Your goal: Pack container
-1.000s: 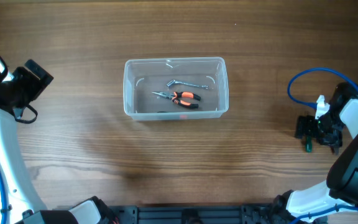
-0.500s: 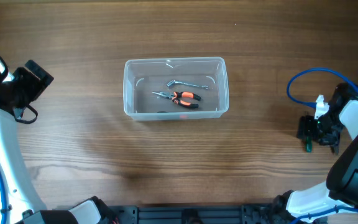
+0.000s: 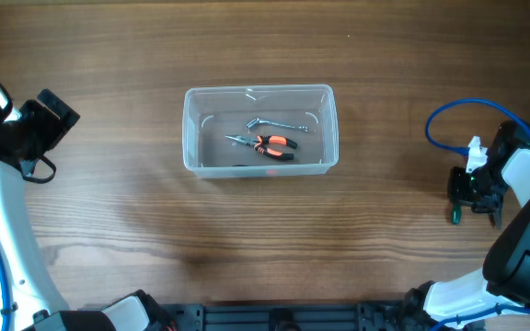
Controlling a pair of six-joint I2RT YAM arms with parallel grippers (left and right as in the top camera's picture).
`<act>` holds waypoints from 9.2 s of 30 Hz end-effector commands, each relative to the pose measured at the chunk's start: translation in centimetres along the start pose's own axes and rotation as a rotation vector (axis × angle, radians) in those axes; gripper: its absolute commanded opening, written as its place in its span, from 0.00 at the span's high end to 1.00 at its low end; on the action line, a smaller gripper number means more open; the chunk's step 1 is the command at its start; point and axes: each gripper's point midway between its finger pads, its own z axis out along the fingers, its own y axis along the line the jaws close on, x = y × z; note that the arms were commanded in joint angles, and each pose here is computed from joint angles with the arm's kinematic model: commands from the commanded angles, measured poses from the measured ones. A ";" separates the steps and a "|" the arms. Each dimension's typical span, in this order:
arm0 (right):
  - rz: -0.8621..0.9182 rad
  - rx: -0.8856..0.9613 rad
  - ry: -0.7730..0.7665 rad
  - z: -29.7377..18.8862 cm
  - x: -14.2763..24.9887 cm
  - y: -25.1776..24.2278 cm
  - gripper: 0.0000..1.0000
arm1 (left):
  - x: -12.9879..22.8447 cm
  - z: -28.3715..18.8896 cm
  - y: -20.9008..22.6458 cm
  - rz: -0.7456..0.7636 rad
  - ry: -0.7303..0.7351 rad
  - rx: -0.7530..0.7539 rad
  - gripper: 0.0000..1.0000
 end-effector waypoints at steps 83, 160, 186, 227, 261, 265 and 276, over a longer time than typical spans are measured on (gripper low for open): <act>-0.243 0.001 -0.102 -6.0 -7.0 1.2 0.02 | 0.5 -0.3 -0.3 -0.007 0.020 0.011 0.00; -0.160 -0.053 -0.013 2.0 -4.6 0.5 0.89 | 1.2 -0.3 0.0 -0.011 0.049 -0.001 0.00; -0.653 -0.054 -0.501 -26.9 -12.6 22.5 0.96 | 1.2 -0.3 0.0 -0.011 0.049 -0.002 0.00; -0.628 -0.190 -0.865 -34.4 -15.5 30.5 0.00 | 3.8 0.1 -8.7 0.432 -0.048 0.026 0.00; -0.468 -0.199 -0.966 -24.6 3.8 15.0 0.00 | 10.2 -4.9 -2.0 0.508 -0.457 0.045 0.00; -0.473 -0.198 -0.922 -22.3 4.4 14.9 0.00 | 10.9 -3.8 -0.7 0.509 -0.451 0.006 0.00; -0.471 -0.203 -0.841 -20.3 4.0 15.1 0.00 | 11.2 -3.2 -0.5 0.519 -0.423 -0.011 0.00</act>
